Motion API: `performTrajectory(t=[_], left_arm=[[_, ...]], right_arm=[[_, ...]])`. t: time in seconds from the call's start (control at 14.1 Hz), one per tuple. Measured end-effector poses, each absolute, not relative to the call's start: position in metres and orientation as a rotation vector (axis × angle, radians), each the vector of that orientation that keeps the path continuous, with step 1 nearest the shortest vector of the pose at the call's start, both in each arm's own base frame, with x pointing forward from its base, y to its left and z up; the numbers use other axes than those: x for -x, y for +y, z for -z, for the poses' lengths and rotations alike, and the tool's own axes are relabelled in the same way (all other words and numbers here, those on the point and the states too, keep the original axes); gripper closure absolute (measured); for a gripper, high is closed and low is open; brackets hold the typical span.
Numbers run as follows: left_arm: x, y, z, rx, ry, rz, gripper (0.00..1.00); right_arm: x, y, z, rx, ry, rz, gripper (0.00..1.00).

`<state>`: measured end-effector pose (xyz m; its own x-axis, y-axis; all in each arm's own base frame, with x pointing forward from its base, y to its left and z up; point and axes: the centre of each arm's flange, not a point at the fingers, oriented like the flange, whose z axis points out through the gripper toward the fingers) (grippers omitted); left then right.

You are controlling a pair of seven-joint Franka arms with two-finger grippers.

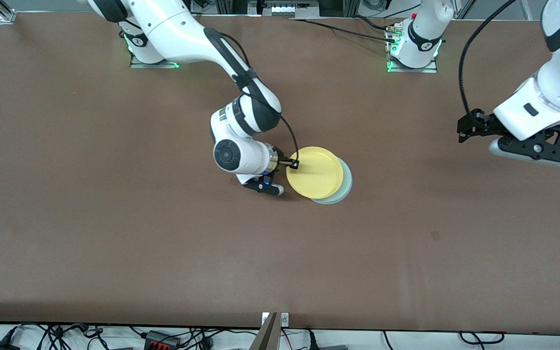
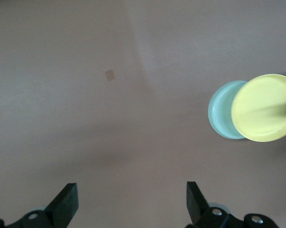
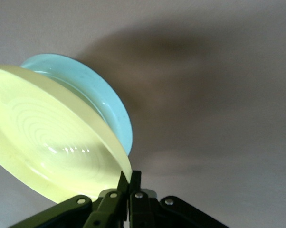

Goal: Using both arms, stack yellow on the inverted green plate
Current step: 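Place the yellow plate onto the green plate while the left gripper withdraws, then open the right gripper to release the yellow plate on the stack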

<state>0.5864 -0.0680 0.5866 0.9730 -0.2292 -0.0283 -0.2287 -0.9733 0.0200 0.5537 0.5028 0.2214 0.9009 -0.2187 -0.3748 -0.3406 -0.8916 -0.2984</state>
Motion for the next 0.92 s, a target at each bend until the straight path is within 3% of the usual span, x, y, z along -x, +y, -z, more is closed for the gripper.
performTrajectory(t=[0.28,0.92], left_arm=[[-0.565,-0.035,-0.563,-3.081,-0.343,0.027,0.0],[-0.551,-0.047,-0.583,-3.093,-0.218,0.001,0.0]], right_arm=[[-0.549,0.516,-0.214,2.65,0.488,-0.513,0.97],[-0.541,0.527,-0.19,2.63,0.524,-0.483,0.97]])
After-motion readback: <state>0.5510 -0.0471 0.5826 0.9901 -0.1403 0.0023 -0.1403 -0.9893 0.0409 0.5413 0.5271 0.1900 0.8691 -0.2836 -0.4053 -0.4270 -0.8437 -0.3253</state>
